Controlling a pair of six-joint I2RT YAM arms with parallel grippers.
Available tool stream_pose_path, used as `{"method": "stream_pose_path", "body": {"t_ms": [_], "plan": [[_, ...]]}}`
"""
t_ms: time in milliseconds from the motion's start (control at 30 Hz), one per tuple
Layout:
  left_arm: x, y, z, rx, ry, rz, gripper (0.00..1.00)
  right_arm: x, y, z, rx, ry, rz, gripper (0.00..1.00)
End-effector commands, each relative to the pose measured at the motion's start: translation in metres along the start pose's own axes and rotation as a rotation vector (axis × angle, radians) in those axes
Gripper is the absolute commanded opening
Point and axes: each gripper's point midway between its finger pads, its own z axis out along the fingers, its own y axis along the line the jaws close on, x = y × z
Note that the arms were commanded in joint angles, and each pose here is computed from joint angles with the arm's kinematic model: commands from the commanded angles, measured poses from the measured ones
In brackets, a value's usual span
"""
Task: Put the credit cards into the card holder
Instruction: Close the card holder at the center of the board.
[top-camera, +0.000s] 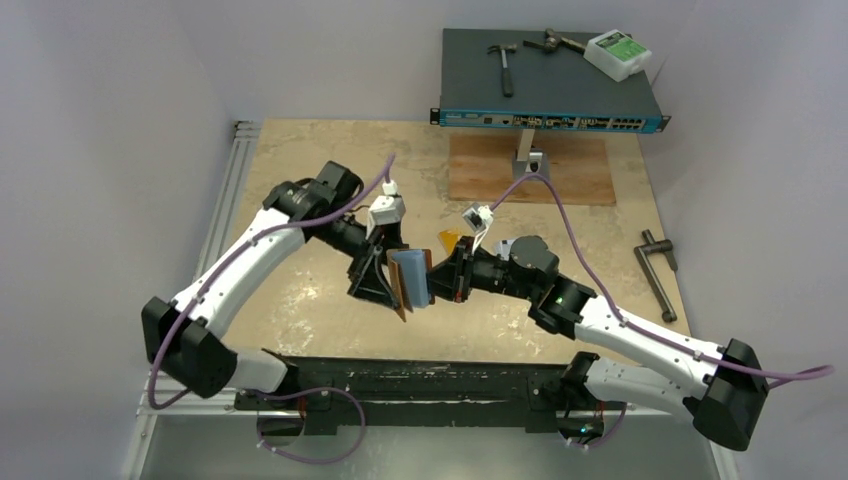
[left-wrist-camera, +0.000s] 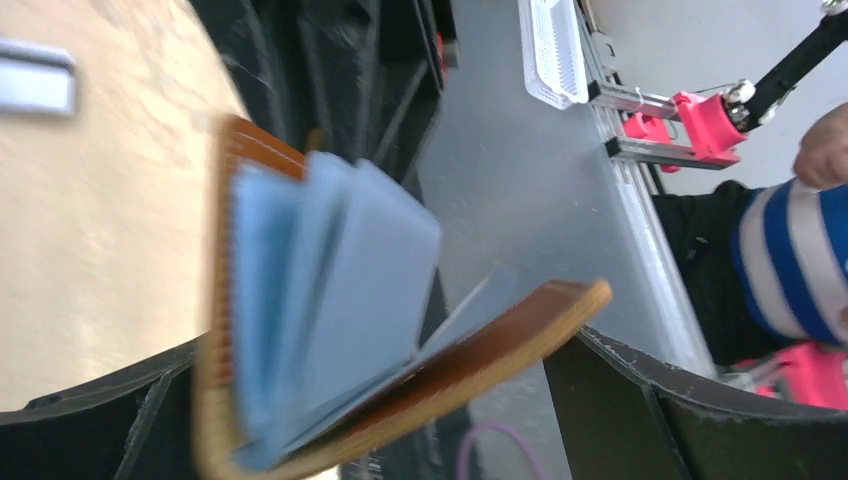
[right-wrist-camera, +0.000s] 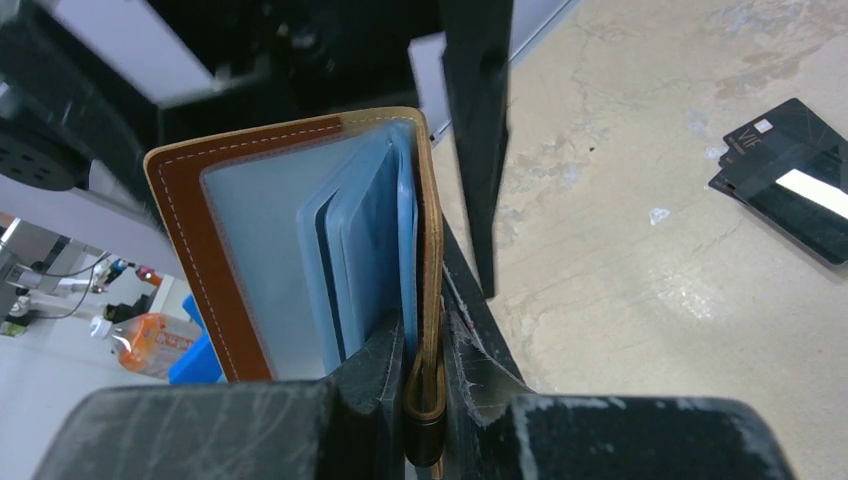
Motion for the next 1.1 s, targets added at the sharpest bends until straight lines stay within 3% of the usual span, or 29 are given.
{"method": "stream_pose_path", "body": {"t_ms": [0, 900, 1000, 1067], "plan": [[-0.011, 0.011, 0.006, -0.202, 0.014, -0.138, 1.0, -0.03, 0.031, -0.003, -0.085, -0.072, -0.078, 0.0], [-0.014, 0.017, 0.002, -0.181, 0.048, -0.001, 1.0, 0.003, 0.045, -0.012, -0.213, 0.074, -0.133, 0.0], [-0.009, 0.012, 0.003, -0.145, 0.049, -0.036, 0.87, 0.003, 0.044, -0.013, -0.207, 0.073, -0.147, 0.0], [-0.008, 0.008, 0.004, -0.122, 0.052, -0.043, 0.66, 0.002, 0.043, -0.014, -0.202, 0.071, -0.151, 0.0]]}}
